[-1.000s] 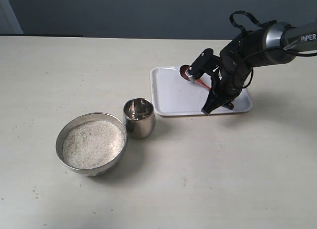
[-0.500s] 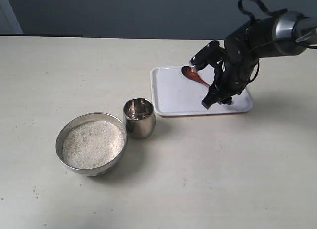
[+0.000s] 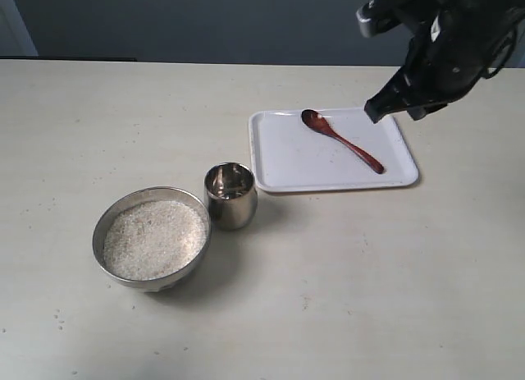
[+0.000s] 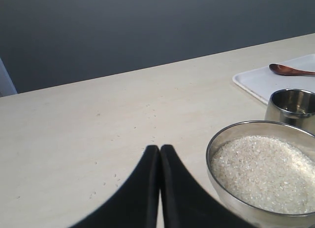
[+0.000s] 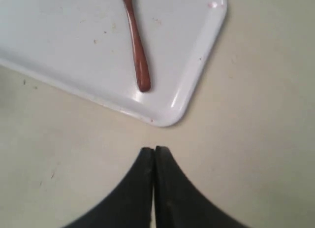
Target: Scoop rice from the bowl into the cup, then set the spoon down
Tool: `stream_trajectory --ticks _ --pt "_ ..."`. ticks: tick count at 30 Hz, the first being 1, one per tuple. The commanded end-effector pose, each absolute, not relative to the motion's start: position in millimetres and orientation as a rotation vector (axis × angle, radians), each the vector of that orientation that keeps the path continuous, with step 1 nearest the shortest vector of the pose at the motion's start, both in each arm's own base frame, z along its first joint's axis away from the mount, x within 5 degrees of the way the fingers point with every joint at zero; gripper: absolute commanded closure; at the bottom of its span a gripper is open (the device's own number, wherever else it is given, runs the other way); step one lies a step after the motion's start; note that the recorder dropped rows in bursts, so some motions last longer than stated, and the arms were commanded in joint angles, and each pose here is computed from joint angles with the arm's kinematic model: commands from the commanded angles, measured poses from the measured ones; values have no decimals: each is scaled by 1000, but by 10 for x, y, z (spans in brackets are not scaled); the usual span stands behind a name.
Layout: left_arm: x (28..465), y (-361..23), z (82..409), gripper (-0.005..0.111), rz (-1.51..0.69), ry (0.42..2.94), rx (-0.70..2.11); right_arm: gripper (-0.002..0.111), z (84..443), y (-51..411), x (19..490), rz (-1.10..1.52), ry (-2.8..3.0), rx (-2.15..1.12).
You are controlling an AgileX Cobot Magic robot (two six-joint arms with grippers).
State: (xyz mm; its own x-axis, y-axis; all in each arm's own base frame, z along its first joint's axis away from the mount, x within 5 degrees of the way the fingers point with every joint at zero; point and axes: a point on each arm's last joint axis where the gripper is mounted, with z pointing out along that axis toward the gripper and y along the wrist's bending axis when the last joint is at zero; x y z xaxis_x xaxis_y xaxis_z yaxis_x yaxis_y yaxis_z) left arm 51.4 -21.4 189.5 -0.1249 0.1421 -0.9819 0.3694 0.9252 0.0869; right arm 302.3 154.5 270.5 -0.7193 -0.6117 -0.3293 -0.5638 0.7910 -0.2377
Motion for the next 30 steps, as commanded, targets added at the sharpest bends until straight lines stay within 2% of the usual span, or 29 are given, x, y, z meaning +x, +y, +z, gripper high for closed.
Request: stream_trajectory --ticks 1,15,21,27,30 --pt "513 -212 1919 106 -205 1679 386 108 3142 1361 2693 -115 2626 -780" --pt "513 -212 1919 106 -205 1679 386 108 4027 900 1771 59 2444 -655" --pt "513 -212 1919 106 -205 1679 386 108 4191 745 1575 34 2361 -608" --pt "513 -212 1919 106 -205 1679 386 108 4332 518 1481 0 2292 -201" --pt "513 -212 1919 106 -205 1679 386 108 4371 418 1364 39 2183 -159"
